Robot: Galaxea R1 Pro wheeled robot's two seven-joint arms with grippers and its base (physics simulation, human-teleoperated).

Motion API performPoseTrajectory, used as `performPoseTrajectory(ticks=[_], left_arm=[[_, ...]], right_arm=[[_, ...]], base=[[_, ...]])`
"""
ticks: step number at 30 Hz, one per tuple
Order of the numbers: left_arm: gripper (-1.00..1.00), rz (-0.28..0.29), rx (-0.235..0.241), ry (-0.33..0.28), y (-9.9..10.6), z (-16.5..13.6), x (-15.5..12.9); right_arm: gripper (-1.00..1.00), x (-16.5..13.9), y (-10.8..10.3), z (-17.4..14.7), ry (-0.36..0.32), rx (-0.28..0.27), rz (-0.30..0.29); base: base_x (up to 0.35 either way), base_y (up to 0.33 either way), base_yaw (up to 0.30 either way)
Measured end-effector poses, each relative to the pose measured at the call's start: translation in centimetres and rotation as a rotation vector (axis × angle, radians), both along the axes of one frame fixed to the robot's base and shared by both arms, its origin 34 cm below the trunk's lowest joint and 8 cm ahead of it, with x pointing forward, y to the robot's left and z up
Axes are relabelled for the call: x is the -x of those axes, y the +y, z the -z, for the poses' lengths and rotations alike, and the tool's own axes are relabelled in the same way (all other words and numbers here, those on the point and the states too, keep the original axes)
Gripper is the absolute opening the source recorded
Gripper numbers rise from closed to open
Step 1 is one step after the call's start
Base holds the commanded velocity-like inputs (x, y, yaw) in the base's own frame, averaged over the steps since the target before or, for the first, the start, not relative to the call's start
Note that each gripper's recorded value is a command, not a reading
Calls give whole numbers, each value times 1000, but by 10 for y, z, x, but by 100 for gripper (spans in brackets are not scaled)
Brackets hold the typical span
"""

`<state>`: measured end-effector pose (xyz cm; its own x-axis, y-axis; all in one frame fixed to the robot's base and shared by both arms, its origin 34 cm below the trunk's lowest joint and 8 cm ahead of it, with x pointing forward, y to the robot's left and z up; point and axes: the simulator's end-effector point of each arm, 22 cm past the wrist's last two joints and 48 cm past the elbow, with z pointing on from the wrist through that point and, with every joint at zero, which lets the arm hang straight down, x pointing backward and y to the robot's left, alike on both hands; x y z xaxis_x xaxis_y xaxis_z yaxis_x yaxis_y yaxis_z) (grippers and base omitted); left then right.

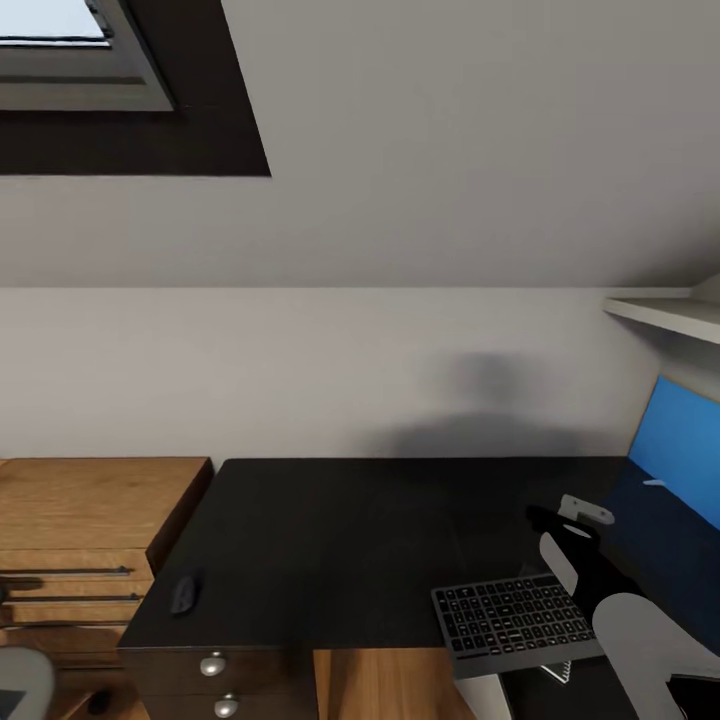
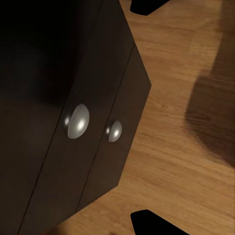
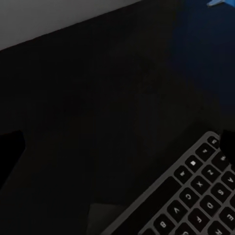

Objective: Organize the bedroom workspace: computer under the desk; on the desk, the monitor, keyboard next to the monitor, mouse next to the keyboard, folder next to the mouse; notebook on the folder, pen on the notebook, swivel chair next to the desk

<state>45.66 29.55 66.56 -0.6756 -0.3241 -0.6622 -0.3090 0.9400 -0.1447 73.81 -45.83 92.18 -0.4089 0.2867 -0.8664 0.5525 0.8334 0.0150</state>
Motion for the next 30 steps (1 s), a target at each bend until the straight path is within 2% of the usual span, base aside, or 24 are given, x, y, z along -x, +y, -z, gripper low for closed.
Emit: performPoseTrajectory(ticks=[20, 26, 30], left_arm=[[100, 4, 0, -3, 0, 22, -5], [100, 4, 0, -3, 0, 30, -6], [100, 4, -1, -4, 0, 35, -7]], right_arm=[[100, -5, 4, 24, 4, 3, -4], [100, 1, 11, 45, 78, -16, -23], [100, 2, 12, 53, 95, -18, -26]], base=[[0, 0, 0], [0, 0, 0], [0, 0, 0]])
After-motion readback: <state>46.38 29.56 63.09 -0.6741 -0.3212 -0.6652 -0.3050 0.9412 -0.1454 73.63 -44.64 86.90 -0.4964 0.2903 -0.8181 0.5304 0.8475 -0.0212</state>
